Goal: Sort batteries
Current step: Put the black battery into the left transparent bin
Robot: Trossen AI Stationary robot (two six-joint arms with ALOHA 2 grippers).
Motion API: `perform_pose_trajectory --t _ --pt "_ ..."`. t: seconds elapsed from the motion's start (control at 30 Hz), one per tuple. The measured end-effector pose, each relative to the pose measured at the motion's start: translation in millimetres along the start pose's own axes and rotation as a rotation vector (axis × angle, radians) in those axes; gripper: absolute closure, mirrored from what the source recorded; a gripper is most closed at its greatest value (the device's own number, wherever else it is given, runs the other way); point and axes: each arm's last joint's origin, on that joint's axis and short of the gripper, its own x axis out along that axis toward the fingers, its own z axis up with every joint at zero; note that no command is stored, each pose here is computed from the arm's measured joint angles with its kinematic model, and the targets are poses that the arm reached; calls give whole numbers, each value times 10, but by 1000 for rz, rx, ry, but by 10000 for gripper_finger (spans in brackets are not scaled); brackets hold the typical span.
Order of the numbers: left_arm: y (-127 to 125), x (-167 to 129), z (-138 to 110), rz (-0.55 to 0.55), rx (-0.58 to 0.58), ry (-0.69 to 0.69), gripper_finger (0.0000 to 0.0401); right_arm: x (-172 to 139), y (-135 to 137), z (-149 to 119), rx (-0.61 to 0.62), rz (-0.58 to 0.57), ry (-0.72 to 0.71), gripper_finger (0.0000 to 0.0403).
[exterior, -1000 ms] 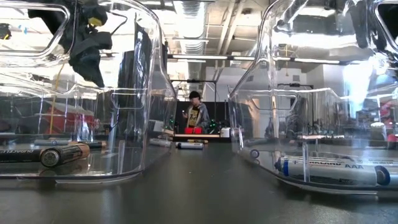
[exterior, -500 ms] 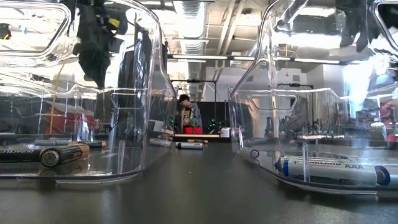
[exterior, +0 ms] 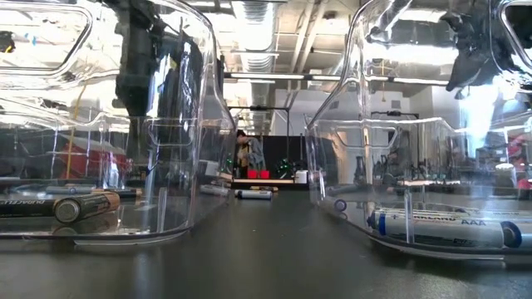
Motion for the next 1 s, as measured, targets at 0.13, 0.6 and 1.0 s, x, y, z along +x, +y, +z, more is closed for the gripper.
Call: perform_pose_trajectory --t 0.13,0.6,1.0 --pt "-15 132 78 -87 -16 26 261 -7 -44 27 16 16 -9 276" --pt "-27 285 60 -118 110 129 227 115 50 65 4 -42 -20 276" --pt "-73 -22 -228 -70 220 -28 227 243 244 122 -321 84 56 276"
